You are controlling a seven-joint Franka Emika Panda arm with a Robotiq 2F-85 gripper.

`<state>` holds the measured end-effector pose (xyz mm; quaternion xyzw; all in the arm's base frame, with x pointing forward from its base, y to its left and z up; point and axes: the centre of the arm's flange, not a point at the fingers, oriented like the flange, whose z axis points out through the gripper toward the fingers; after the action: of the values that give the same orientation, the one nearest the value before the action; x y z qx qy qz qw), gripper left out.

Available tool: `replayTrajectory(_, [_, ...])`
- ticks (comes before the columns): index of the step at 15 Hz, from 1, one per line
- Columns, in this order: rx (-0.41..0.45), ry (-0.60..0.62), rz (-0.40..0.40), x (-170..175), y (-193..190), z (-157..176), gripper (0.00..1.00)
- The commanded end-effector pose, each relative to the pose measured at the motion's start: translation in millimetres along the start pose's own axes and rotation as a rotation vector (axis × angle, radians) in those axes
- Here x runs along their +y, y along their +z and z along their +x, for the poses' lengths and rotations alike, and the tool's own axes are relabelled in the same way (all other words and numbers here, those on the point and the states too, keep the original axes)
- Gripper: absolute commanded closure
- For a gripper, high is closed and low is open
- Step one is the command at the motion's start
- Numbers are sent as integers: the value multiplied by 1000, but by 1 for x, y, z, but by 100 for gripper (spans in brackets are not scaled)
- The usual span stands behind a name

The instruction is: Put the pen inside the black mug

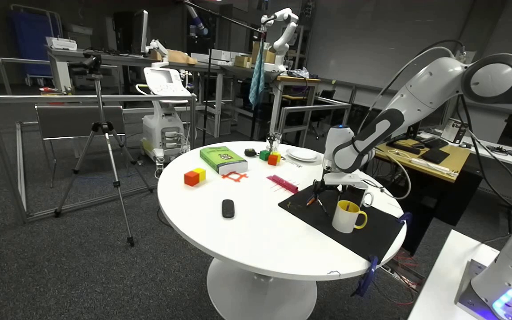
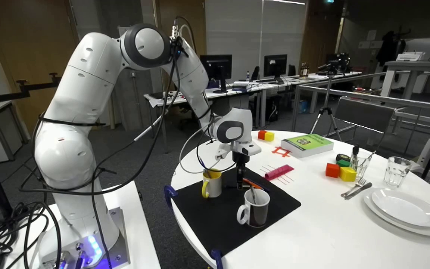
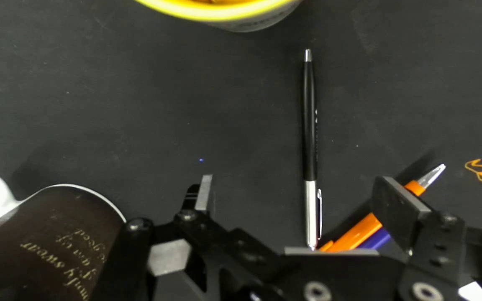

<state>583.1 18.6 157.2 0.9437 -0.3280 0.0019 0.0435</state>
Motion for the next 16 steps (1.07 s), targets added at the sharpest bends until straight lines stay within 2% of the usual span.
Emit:
replayTrajectory(1, [-5, -28, -12, 8, -2, -1, 0])
replayTrajectory(16, [-24, -36, -44, 11, 17, 0, 0])
